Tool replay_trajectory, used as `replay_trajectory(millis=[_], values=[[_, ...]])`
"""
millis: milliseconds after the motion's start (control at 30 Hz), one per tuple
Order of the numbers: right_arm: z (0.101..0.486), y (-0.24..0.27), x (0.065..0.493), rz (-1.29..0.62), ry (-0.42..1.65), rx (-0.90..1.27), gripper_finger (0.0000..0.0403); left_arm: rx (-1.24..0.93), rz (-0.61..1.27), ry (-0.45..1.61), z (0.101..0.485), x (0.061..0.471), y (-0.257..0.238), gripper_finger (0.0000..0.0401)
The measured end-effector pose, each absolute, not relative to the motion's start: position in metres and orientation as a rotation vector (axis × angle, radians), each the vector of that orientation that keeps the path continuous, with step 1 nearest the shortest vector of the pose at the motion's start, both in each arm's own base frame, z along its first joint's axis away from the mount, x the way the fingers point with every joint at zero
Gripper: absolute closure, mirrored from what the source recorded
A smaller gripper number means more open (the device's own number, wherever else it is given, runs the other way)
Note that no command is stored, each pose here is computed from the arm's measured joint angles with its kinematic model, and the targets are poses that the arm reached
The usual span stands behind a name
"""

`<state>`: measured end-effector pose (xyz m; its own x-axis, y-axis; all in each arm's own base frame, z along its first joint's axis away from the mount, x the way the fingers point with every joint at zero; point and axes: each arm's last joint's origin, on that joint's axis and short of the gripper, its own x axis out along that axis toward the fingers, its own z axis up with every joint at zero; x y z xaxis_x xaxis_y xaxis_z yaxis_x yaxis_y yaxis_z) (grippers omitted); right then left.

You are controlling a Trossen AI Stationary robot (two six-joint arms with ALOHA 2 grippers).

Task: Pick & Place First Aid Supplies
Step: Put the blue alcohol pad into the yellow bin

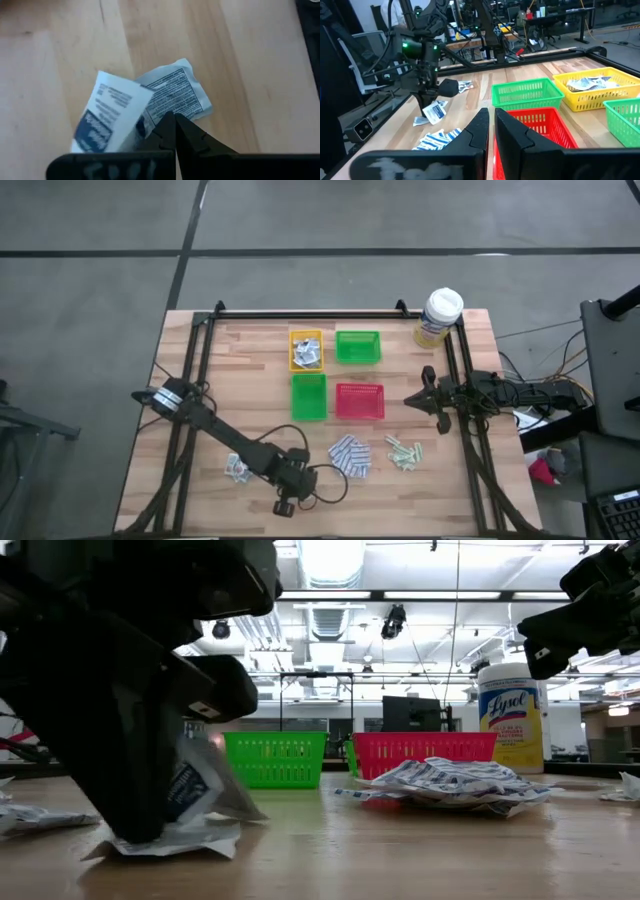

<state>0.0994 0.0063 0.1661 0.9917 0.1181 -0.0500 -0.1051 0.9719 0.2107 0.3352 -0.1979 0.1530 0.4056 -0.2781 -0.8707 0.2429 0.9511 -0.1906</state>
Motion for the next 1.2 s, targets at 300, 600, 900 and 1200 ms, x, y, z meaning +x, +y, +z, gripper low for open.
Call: replay_trajectory(millis=[300, 600, 900, 1200], values=[[0.166, 0.006, 0.099, 0.113, 0.062, 0.209, 0.0374, 0.031, -0.283, 1.003, 0.16, 0.35, -0.187, 0.0401], [0.166, 0.006, 0.099, 0.113, 0.063, 0.209, 0.0374, 0.06, -0.284, 1.022, 0.185, 0.346, -0.183, 0.0401], [0.166, 0.006, 0.099, 0.113, 0.062, 0.209, 0.0374, 0.121, -0.274, 1.015, 0.195, 0.347, -0.181, 0.0401], [0.166, 0.006, 0.099, 0.113, 0.062, 0.209, 0.0374, 0.132, -0.262, 1.072, 0.201, 0.341, -0.178, 0.0401]])
